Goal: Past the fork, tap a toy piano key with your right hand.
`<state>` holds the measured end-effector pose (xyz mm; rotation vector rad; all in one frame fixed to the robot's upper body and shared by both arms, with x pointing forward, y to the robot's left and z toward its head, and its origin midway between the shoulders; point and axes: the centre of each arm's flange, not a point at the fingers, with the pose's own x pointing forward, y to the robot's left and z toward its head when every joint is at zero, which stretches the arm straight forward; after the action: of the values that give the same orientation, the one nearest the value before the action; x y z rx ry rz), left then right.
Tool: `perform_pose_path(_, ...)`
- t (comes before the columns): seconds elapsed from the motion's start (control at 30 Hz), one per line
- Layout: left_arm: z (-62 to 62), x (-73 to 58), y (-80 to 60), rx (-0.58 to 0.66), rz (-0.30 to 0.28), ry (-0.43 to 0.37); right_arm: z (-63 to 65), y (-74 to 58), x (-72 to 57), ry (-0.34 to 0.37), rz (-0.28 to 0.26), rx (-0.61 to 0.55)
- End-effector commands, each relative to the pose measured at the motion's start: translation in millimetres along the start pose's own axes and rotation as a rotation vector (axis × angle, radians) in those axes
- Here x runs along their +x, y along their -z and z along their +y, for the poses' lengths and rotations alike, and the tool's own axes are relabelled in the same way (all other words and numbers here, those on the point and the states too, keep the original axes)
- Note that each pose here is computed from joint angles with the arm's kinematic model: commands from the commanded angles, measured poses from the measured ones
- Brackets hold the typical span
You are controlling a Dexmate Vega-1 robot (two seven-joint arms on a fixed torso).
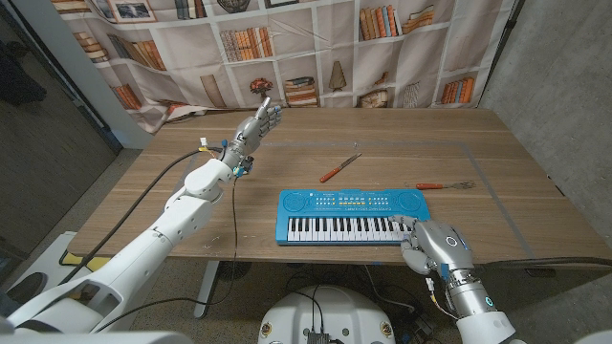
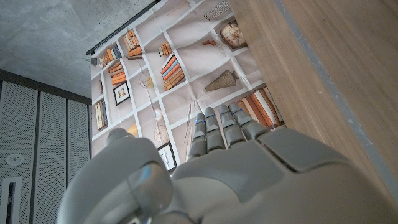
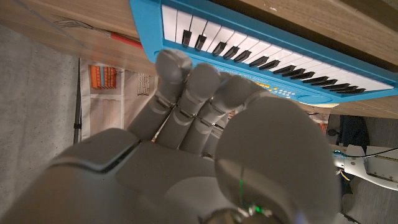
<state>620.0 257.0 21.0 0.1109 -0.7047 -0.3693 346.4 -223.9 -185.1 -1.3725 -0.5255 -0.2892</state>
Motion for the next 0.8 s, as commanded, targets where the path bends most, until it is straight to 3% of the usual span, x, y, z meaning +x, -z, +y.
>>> perform_pose_path(0.03,-0.9,0.2,-1.6,0.006,0.001,0.001,2.4,3.3,1.2,-0.066,0.02,-0.024)
perform_pose_path(0.8,1.8,-1.0,4.1,-0.003,0.013,-0.012,17.3,12.7,2.5,-0.123,0.091,-0.06)
